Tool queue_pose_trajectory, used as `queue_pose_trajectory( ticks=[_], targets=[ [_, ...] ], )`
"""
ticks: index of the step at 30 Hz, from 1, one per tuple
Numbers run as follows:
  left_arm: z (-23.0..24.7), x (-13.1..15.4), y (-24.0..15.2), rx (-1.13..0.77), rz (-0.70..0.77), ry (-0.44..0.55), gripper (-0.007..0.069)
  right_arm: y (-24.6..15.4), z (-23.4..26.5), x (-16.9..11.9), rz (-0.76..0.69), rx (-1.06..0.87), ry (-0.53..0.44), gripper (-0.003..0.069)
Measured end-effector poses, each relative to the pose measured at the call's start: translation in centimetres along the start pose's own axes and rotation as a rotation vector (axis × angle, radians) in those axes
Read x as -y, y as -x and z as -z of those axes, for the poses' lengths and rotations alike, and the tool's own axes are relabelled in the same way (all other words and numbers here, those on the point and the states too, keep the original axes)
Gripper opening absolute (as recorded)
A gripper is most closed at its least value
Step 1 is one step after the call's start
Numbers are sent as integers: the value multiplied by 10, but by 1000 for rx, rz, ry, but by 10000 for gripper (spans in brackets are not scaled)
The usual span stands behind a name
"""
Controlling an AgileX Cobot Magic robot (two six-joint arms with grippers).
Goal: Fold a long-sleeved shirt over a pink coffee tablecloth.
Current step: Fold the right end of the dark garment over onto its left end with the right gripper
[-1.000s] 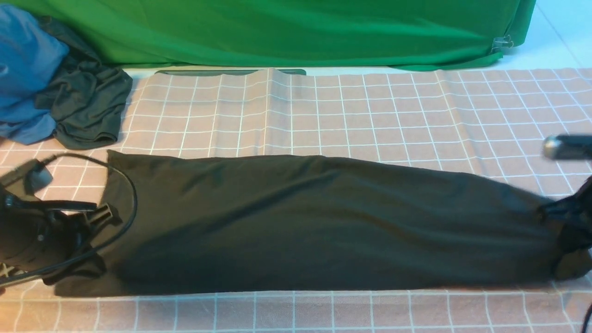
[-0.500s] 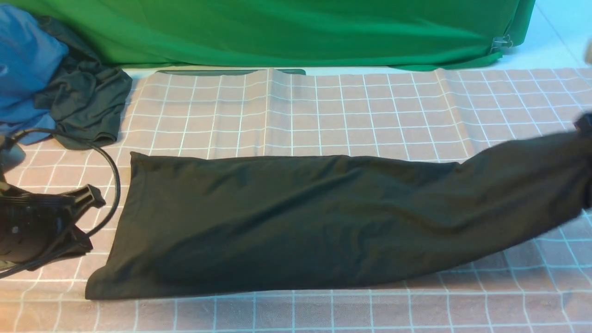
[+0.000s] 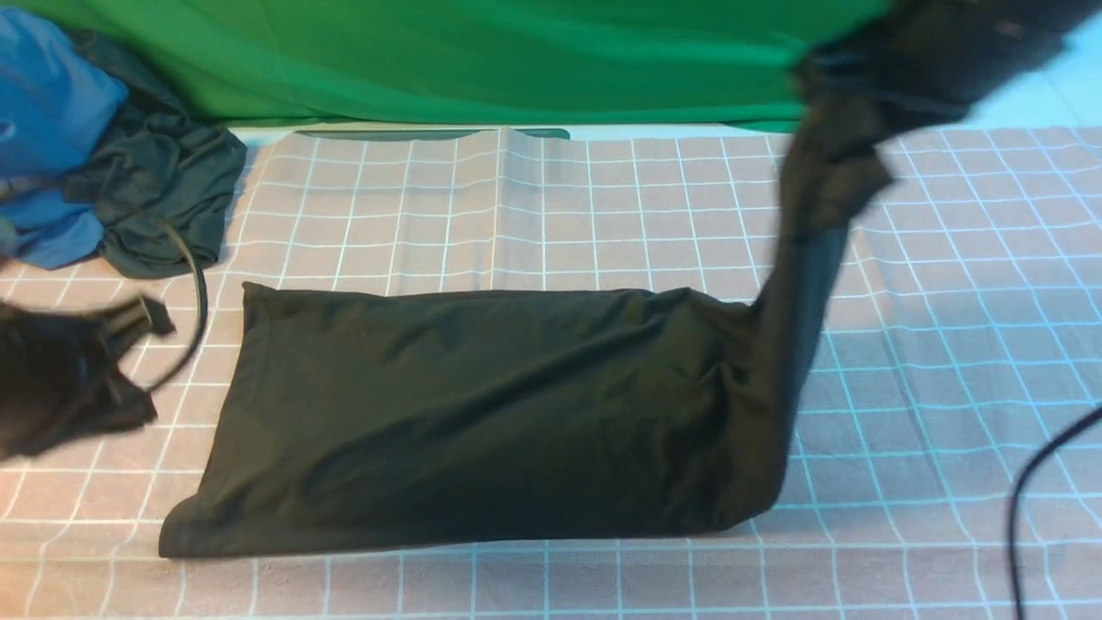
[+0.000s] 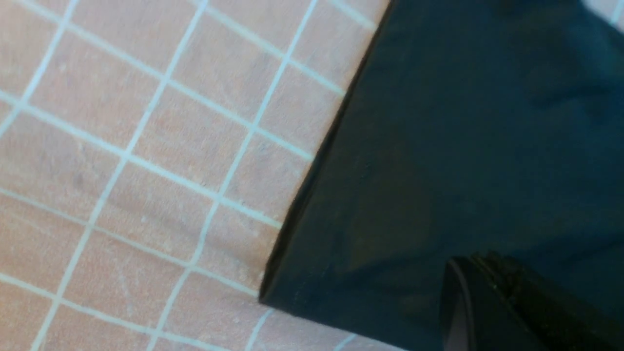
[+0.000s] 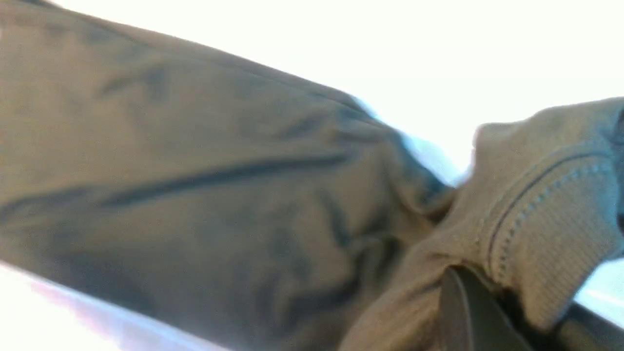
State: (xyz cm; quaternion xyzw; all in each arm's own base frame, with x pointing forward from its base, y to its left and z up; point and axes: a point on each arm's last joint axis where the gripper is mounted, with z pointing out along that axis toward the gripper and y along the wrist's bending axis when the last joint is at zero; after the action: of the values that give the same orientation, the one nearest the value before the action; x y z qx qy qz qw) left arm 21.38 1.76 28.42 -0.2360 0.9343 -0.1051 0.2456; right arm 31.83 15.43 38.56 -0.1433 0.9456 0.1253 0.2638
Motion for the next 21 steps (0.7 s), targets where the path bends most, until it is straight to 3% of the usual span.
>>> queue_pose_trajectory(
  ticks=[10, 21],
  targets=[
    [57, 21, 26, 101, -43, -54, 13, 19, -50, -99, 85, 3, 256, 89],
    [93, 12, 19, 232, -50, -26, 13, 18, -118, -176, 131, -34, 436, 89]
  ],
)
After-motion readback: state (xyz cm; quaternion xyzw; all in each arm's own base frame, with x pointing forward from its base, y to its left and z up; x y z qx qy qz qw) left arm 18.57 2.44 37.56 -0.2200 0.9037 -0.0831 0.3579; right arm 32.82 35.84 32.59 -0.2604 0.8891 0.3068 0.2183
